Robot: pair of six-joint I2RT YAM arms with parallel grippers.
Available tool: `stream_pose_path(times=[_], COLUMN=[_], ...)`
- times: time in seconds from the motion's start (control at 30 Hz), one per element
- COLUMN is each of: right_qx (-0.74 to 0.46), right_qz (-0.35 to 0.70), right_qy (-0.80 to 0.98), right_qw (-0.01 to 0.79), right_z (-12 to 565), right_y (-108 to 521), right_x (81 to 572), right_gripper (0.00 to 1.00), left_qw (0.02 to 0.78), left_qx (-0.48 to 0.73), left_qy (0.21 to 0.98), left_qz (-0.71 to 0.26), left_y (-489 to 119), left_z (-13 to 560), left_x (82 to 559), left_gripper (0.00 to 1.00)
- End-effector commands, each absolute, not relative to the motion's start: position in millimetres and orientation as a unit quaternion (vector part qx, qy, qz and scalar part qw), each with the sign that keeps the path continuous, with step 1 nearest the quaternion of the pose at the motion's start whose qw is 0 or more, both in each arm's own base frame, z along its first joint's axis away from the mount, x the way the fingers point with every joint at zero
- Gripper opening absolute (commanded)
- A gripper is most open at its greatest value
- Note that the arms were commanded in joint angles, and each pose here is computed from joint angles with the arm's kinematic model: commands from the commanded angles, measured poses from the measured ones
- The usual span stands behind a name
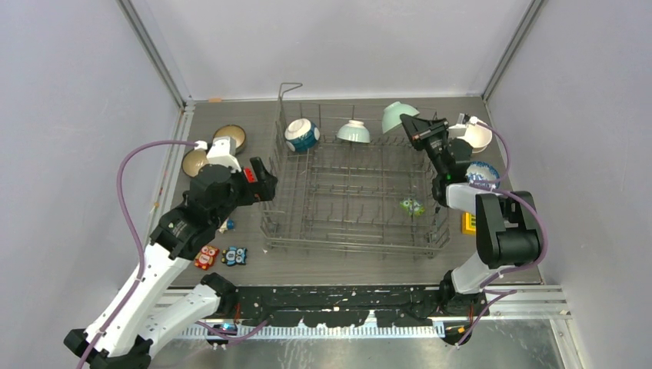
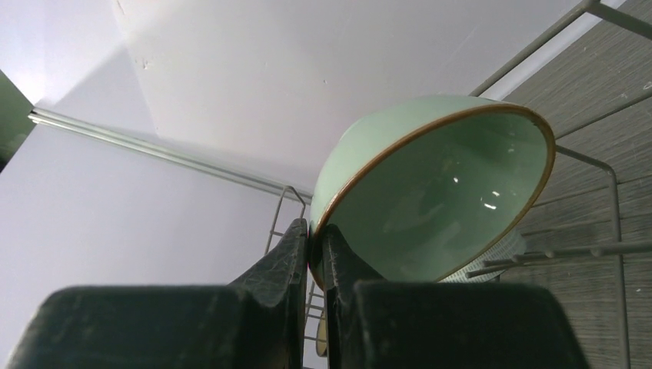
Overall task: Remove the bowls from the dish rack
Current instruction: Pick up the bowl from the dish rack.
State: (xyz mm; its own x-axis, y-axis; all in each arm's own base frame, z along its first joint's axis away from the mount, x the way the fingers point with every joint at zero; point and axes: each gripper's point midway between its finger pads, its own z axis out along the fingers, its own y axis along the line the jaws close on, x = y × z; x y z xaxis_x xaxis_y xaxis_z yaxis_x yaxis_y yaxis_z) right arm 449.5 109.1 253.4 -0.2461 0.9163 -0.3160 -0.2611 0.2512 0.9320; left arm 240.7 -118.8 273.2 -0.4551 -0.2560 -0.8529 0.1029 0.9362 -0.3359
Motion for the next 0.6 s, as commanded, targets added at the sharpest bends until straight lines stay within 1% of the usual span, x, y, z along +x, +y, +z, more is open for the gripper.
stream_pose_path(times=[0.0, 0.33, 0.57], right_qx=[0.200, 0.132, 0.062], right_qz=[0.582, 0.562, 0.543], right_qy=[0.504, 0.527, 0.542], right_qw=[0.606, 0.624, 0.638], right_z=[340.9, 384.2, 425.6], right_y=[113.0, 123.9, 140.8], right_x=[431.5, 404.4, 373.4], right_gripper=[0.01, 0.01, 0.01], left_qw=[0.532, 0.549, 0.557], left_qx=[-0.050, -0.047, -0.054], left_qy=[0.829, 0.821, 0.819], left_qz=[-0.168, -0.146, -0.126], left_y=[-113.8, -107.5, -103.4], left_z=[278.6, 285.4, 298.9], left_x=[239.7, 246.4, 254.7], left_gripper=[0.99, 0.99, 1.00])
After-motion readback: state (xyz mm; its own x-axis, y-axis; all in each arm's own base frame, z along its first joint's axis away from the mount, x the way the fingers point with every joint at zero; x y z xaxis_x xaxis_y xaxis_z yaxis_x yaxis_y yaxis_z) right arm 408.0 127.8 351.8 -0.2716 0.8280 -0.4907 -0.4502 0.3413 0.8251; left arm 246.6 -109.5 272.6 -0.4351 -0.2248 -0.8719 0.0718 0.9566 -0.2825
